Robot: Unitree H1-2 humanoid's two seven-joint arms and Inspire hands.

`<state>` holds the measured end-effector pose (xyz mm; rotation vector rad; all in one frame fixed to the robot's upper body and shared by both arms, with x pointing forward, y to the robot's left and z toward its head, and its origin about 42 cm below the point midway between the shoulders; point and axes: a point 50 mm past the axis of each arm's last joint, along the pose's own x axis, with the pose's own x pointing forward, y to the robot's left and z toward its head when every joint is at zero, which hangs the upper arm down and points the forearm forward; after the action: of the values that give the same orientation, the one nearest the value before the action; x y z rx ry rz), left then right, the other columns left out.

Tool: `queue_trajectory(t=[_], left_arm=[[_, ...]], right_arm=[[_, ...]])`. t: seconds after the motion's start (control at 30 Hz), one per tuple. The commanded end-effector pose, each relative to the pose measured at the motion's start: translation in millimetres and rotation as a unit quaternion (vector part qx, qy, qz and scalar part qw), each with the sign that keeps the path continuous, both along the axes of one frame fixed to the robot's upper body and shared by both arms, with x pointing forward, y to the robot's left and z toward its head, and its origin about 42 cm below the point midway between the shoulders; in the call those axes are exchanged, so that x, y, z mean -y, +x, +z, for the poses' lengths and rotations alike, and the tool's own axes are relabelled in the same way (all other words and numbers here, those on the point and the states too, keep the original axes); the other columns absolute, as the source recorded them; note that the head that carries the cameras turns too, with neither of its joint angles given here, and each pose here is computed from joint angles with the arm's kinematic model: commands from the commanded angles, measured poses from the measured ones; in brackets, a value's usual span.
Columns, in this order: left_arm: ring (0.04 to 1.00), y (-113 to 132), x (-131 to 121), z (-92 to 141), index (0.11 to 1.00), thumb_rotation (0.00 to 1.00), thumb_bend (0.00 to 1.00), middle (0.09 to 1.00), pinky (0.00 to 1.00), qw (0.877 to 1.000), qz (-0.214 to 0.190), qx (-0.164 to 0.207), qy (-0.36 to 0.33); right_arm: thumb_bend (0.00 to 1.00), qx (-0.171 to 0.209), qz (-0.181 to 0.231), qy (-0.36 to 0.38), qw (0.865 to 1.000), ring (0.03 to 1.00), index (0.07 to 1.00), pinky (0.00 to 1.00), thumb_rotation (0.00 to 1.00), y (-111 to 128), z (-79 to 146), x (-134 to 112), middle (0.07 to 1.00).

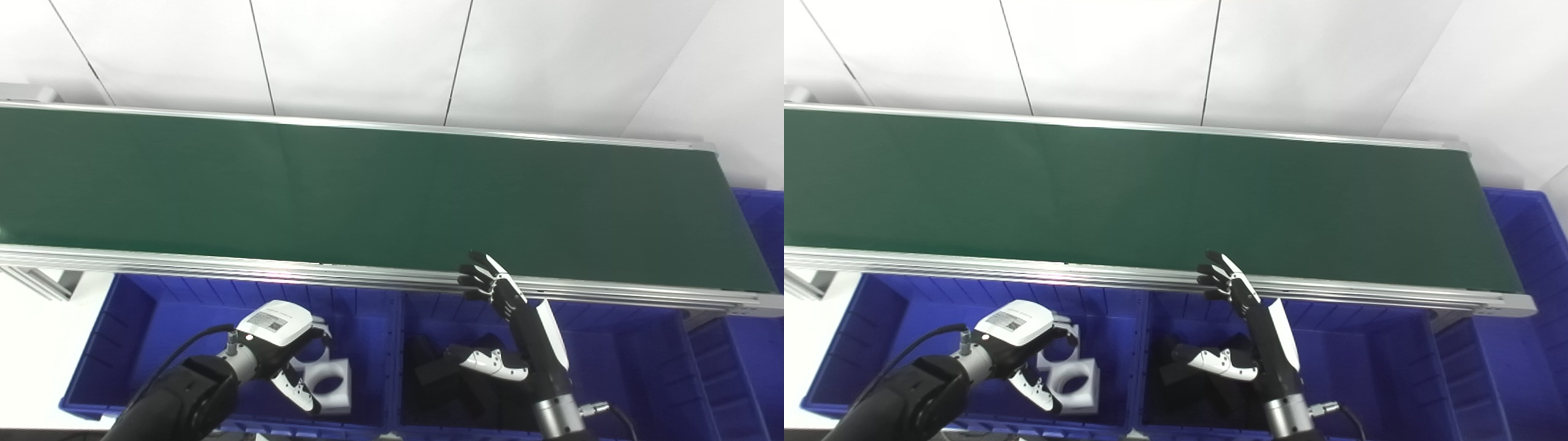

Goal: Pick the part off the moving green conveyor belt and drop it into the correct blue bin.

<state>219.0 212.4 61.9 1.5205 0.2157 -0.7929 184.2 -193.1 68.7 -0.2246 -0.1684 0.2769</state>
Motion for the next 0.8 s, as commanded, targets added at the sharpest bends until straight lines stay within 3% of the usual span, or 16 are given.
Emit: queue_trajectory(t=[0.0, 0.13, 0.17, 0.23, 0.33, 0.37, 0.4, 0.43, 0.6, 0.67, 0.73, 0.77], left_arm=[[0.999, 4.3, 1.5, 11.9, 1.000, 0.87, 0.95, 0.999, 1.00, 0.999, 0.019, 0.035, -0.008], [1.000, 2.1, -3.8, 12.3, 1.000, 0.87, 0.97, 1.000, 1.00, 0.995, 0.043, 0.045, -0.073], [1.000, 1.9, -6.0, 12.1, 1.000, 0.87, 0.97, 1.000, 1.00, 0.989, 0.055, 0.036, -0.135], [0.958, 1.8, -10.1, 12.2, 0.984, 0.69, 0.92, 0.979, 0.99, 0.969, 0.076, 0.022, -0.236], [0.932, 2.4, -16.6, 7.8, 0.956, 0.57, 0.89, 0.953, 0.87, 0.910, 0.104, -0.026, -0.402], [0.911, 1.8, -17.7, 6.1, 0.937, 0.53, 0.88, 0.934, 0.84, 0.891, 0.105, -0.031, -0.440], [0.892, 1.3, -18.4, 5.0, 0.923, 0.51, 0.87, 0.918, 0.81, 0.880, 0.105, -0.031, -0.462], [0.886, -1.0, -17.6, 2.4, 0.918, 0.50, 0.87, 0.912, 0.80, 0.858, 0.107, -0.027, -0.501], [0.848, -9.7, -13.8, -3.4, 0.869, 0.37, 0.87, 0.868, 0.80, 0.785, 0.132, -0.013, -0.605], [0.817, -10.7, -12.2, -6.3, 0.853, 0.30, 0.85, 0.837, 0.77, 0.742, 0.138, 0.003, -0.656], [0.805, -11.0, -11.9, -9.1, 0.849, 0.30, 0.86, 0.826, 0.76, 0.718, 0.148, 0.014, -0.680], [0.797, -11.2, -12.2, -10.0, 0.847, 0.30, 0.86, 0.819, 0.76, 0.711, 0.153, 0.015, -0.686]], right_arm=[[0.86, 0.025, 0.000, 0.005, 1.000, 0.784, 0.898, 0.70, 0.48, 3.0, 13.1, -3.0, 0.825], [0.87, 0.026, 0.001, 0.004, 1.000, 0.784, 0.898, 0.70, 0.48, 2.6, 13.7, -3.5, 0.825], [0.87, 0.026, 0.000, 0.004, 1.000, 0.784, 0.898, 0.69, 0.48, 2.4, 13.8, -3.6, 0.824], [0.86, 0.026, 0.000, 0.004, 1.000, 0.784, 0.898, 0.70, 0.48, 2.1, 14.0, -3.8, 0.824], [0.87, 0.020, 0.003, 0.002, 1.000, 0.783, 0.900, 0.69, 0.49, 2.0, 14.3, -4.2, 0.823], [0.86, 0.018, 0.005, 0.002, 1.000, 0.783, 0.901, 0.70, 0.49, 1.7, 14.1, -4.3, 0.822], [0.87, 0.016, 0.005, 0.002, 1.000, 0.784, 0.902, 0.70, 0.49, 1.5, 14.0, -4.4, 0.822], [0.87, 0.015, 0.005, 0.002, 1.000, 0.784, 0.902, 0.70, 0.49, 1.4, 13.7, -4.4, 0.822], [0.87, 0.012, 0.004, -0.003, 1.000, 0.784, 0.898, 0.70, 0.48, 0.6, 13.2, -3.9, 0.826], [0.86, 0.007, 0.001, -0.009, 1.000, 0.788, 0.900, 0.70, 0.45, 0.2, 13.5, -3.0, 0.831], [0.85, 0.004, -0.004, -0.015, 1.000, 0.787, 0.899, 0.70, 0.43, 0.1, 13.7, -2.2, 0.830], [0.84, 0.003, -0.005, -0.017, 1.000, 0.788, 0.899, 0.70, 0.41, 0.1, 13.6, -2.0, 0.831]])
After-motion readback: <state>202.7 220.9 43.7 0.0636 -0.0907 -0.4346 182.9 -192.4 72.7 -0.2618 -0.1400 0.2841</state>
